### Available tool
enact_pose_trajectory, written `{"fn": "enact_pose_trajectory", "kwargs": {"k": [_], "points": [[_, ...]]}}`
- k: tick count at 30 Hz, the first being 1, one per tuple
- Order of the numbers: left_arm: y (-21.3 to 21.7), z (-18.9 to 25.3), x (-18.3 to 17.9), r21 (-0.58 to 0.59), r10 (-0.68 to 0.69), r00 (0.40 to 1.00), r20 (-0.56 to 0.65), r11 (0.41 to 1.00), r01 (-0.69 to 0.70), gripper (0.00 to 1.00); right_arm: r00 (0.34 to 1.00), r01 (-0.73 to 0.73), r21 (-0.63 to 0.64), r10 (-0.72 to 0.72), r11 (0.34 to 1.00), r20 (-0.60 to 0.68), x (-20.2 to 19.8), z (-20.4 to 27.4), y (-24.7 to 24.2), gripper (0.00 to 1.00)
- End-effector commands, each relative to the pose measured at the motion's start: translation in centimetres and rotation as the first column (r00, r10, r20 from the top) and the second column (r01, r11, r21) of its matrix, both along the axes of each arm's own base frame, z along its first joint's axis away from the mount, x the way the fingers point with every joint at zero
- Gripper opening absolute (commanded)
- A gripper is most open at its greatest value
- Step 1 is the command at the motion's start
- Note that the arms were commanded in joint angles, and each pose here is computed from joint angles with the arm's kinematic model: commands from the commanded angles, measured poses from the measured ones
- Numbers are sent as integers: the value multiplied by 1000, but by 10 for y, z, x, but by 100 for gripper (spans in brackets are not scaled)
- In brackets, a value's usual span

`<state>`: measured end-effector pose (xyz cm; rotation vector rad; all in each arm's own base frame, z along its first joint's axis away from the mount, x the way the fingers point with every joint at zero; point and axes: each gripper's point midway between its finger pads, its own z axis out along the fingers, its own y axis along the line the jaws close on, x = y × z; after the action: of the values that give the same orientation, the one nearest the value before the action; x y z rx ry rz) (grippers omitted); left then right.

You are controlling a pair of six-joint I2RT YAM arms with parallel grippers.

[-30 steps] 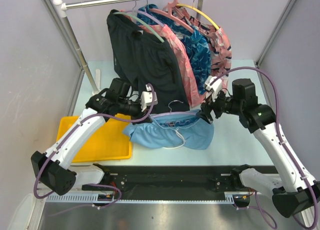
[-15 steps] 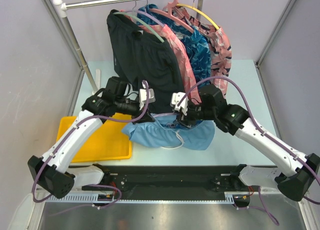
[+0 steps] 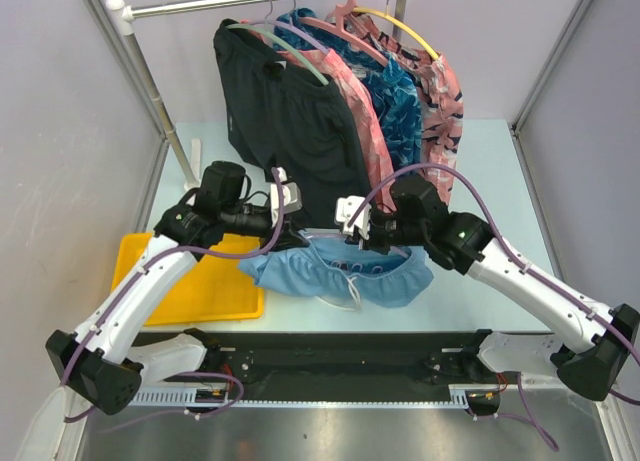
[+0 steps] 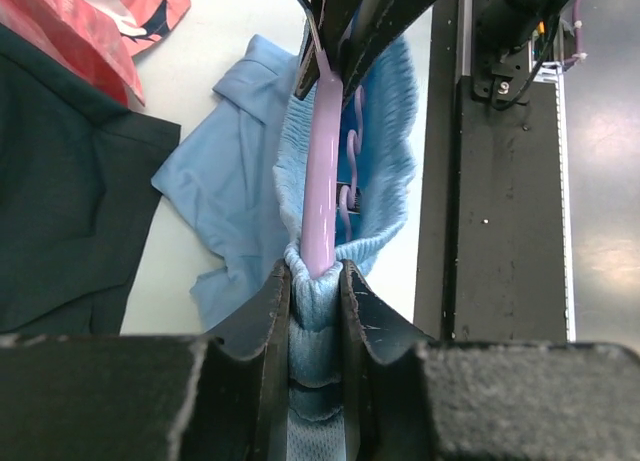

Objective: Place the shorts on the hanger

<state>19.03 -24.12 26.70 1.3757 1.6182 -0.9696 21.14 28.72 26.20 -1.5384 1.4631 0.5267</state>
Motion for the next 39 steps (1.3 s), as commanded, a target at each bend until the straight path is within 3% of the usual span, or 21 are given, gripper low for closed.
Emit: {"fn": "enact_pose_trajectory", "kwargs": {"k": [1, 2, 4, 9, 15, 19, 22, 26, 36, 39], "points": [[-6, 31, -9, -90, -44, 995, 86, 995, 52, 23, 989, 63, 39, -68, 997, 130, 19, 31, -6, 0], [-4, 30, -6, -76, -21, 996, 88, 997, 28, 40, 987, 58, 43, -64, 997, 145, 19, 34, -7, 0], [2, 30, 1, -34, 22, 995, 100, 999, -19, 56, 983, 50, 46, -58, 998, 176, 17, 41, -11, 0], [1, 60, 13, -32, 47, 980, 195, 999, -42, 68, 973, 35, 10, -37, 999, 229, 12, 43, -16, 0], [-41, 58, 5, 51, -52, 976, 213, 998, 42, 64, 959, 30, 3, -30, 1000, 281, 10, 50, -13, 0], [-48, 33, 7, 135, -79, 983, 166, 989, 57, 52, 952, 45, 2, -43, 999, 303, 10, 54, -14, 0], [-38, 15, 4, 210, -108, 982, 154, 975, 74, 33, 946, 58, 2, -56, 998, 318, 10, 58, -16, 0], [-18, -5, 1, 288, -135, 975, 176, 954, 81, 27, 944, 75, 1, -71, 997, 323, 9, 60, -22, 0], [24, -25, 5, 352, -76, 989, 123, 936, 28, 26, 942, 62, 7, -61, 998, 329, 3, 64, -27, 0], [19, -10, -2, 295, -89, 987, 132, 954, 47, 41, 941, 51, 14, -53, 999, 333, 4, 66, -24, 0]]}}
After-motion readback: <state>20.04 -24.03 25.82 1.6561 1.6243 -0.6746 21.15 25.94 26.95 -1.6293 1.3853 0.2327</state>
